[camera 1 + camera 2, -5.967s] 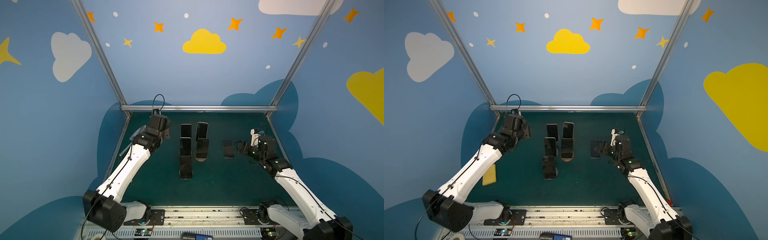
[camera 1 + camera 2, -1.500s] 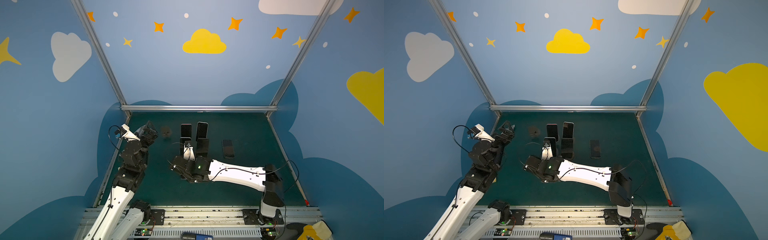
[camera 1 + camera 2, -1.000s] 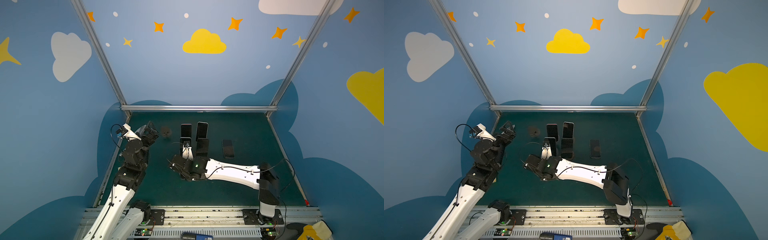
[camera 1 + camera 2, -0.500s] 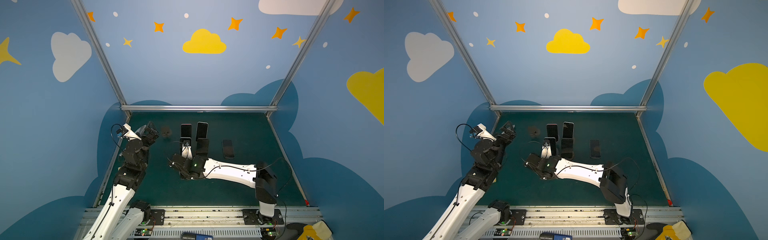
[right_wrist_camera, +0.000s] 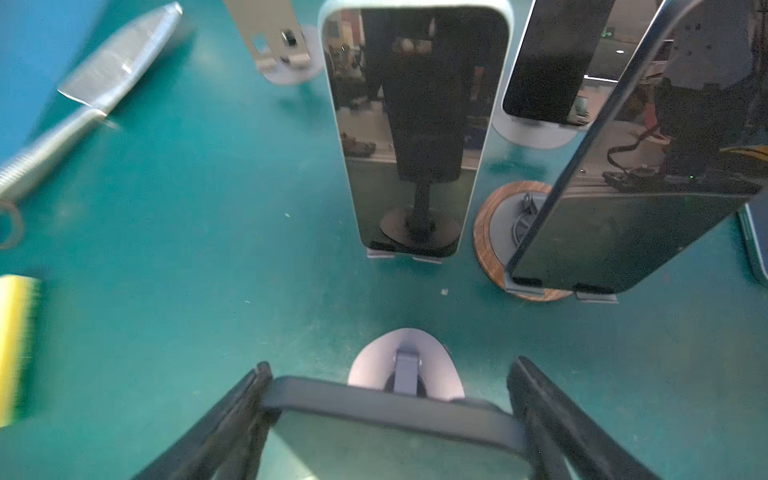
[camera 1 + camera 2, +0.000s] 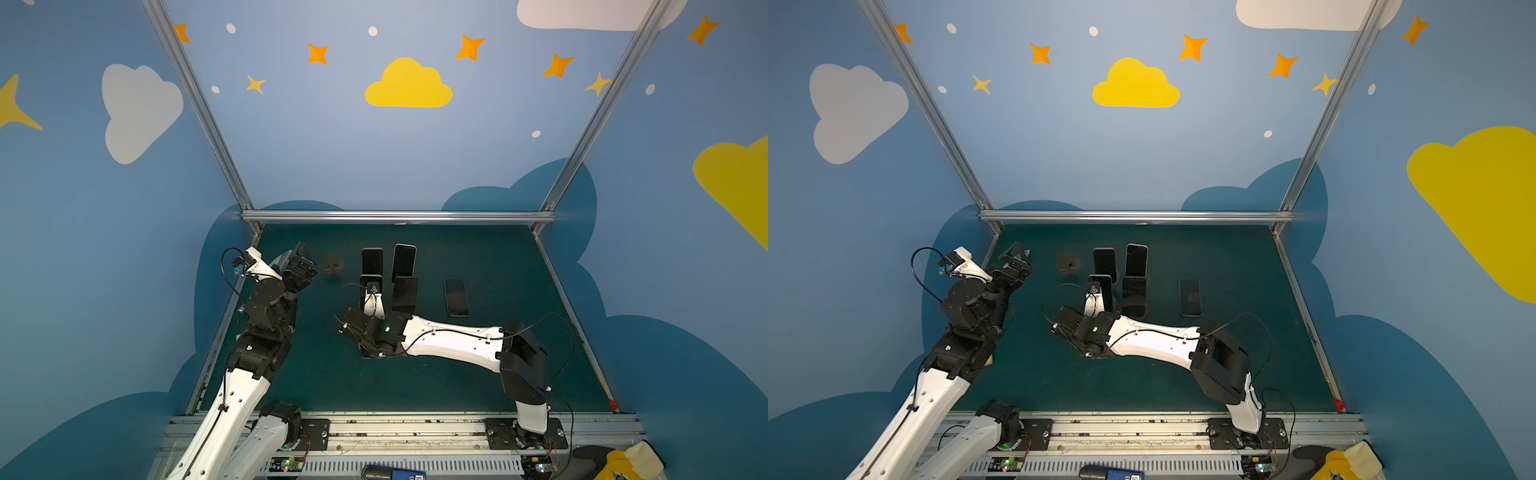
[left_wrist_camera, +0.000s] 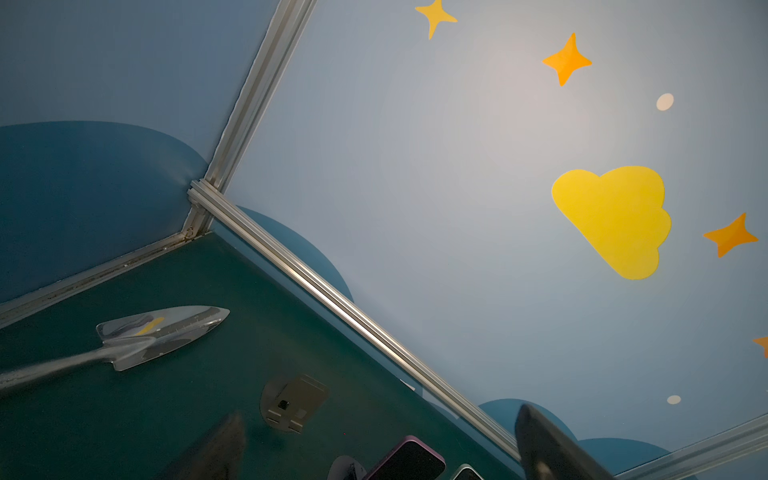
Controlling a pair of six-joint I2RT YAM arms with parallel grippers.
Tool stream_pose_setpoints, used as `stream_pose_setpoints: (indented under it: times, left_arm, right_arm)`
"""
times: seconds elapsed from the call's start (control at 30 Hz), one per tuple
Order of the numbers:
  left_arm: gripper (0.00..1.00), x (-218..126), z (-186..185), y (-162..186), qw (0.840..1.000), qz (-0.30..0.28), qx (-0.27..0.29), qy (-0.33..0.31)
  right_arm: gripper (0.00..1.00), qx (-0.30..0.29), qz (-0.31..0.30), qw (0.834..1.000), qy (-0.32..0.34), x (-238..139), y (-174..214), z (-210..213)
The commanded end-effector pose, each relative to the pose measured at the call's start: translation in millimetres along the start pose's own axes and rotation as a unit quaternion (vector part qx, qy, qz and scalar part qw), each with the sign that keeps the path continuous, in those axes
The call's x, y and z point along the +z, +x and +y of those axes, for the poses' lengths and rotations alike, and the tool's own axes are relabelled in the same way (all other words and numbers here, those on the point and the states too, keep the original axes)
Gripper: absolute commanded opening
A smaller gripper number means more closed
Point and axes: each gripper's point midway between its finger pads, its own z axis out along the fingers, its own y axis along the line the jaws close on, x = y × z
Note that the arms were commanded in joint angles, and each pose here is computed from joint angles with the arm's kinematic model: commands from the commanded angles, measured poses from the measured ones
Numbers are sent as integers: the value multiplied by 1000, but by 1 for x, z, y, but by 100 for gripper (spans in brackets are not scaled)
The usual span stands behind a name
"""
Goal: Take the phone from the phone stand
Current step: 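Close the right gripper on the top edge of the dark phone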
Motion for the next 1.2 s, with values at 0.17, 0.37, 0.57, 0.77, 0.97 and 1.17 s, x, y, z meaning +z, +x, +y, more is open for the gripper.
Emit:
stream_pose_setpoints:
  times: [0.17, 0.37, 0.57, 0.77, 0.97, 1.17]
  left_arm:
    - [100, 0, -2, -2, 1000, -1, -2, 5]
    - [100, -1, -3, -2, 1000, -2, -3, 9]
    - [100, -4, -2, -6, 1000, -11, -6, 9]
    - [100, -5, -4, -5, 1000, -14, -7, 18]
    - [100, -3, -5, -3, 1000, -10, -7, 21]
    - [100, 0, -9, 2, 999, 2, -4, 32]
  right_arm:
    - [82, -8, -12, 1000, 7, -1, -2, 0]
    - [76, -20, -27, 999, -6, -8, -6, 5]
    - [75, -46, -55, 997, -15, -23, -15, 13]
    - [74, -54, -69, 995, -35, -35, -19, 14]
    - [72, -56, -76, 995, -45, -43, -22, 11]
    - [71, -55, -86, 993, -58, -55, -30, 7]
